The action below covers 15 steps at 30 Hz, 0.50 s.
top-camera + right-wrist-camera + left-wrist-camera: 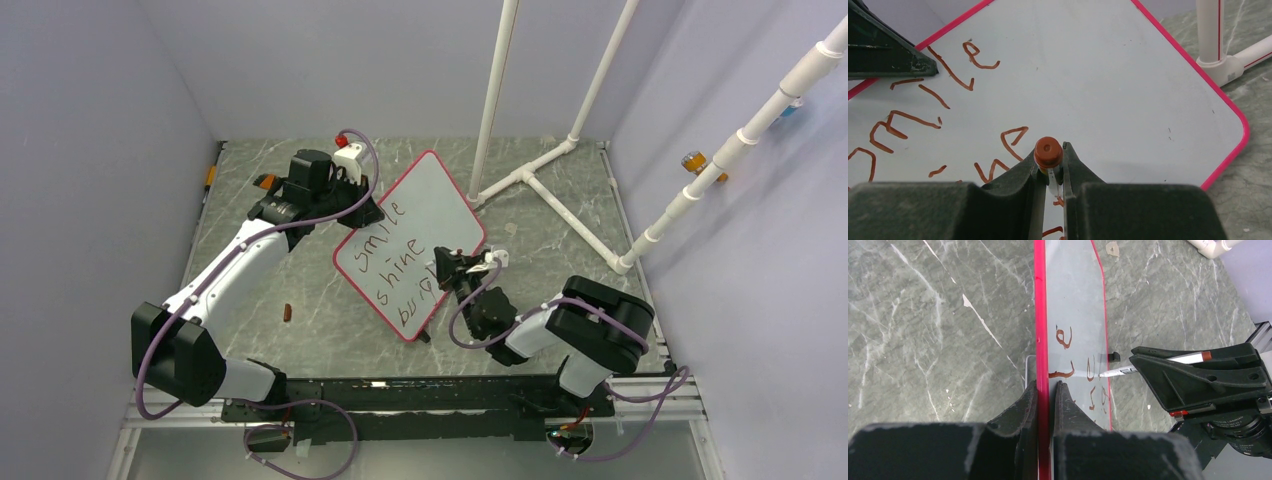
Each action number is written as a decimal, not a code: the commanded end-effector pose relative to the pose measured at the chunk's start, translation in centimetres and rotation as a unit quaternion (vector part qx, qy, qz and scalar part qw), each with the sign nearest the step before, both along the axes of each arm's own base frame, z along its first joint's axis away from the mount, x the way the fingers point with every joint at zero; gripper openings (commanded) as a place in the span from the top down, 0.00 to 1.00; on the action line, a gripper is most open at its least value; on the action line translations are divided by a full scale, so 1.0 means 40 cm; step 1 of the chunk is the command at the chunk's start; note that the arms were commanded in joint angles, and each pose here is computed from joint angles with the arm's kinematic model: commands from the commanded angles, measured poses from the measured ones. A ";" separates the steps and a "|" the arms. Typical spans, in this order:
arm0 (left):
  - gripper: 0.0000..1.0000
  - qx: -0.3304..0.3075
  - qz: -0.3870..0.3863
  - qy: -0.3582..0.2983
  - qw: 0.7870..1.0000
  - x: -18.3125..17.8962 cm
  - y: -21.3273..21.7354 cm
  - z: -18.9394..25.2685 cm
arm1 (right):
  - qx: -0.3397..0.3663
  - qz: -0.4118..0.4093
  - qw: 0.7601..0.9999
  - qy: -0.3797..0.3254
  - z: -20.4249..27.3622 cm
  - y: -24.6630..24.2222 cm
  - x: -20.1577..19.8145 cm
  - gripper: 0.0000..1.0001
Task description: Write a sentence on the whiteboard
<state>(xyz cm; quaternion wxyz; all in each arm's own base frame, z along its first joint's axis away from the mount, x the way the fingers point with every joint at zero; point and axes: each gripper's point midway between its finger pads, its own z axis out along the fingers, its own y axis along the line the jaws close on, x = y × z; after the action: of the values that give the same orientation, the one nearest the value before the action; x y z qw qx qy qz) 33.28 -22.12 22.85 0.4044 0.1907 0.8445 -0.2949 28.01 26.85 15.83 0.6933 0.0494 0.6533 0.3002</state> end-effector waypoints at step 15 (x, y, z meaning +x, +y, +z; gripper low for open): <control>1.00 0.036 0.006 -0.047 0.998 0.032 0.022 0.002 | -0.027 -0.035 0.998 0.032 -0.047 -0.027 0.039 1.00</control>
<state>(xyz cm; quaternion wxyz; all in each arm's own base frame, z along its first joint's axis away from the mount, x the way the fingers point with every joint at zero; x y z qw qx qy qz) 33.29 -22.11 22.84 0.4043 0.1902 0.8448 -0.2945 29.48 25.92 15.58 0.6969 0.0680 0.6600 0.2721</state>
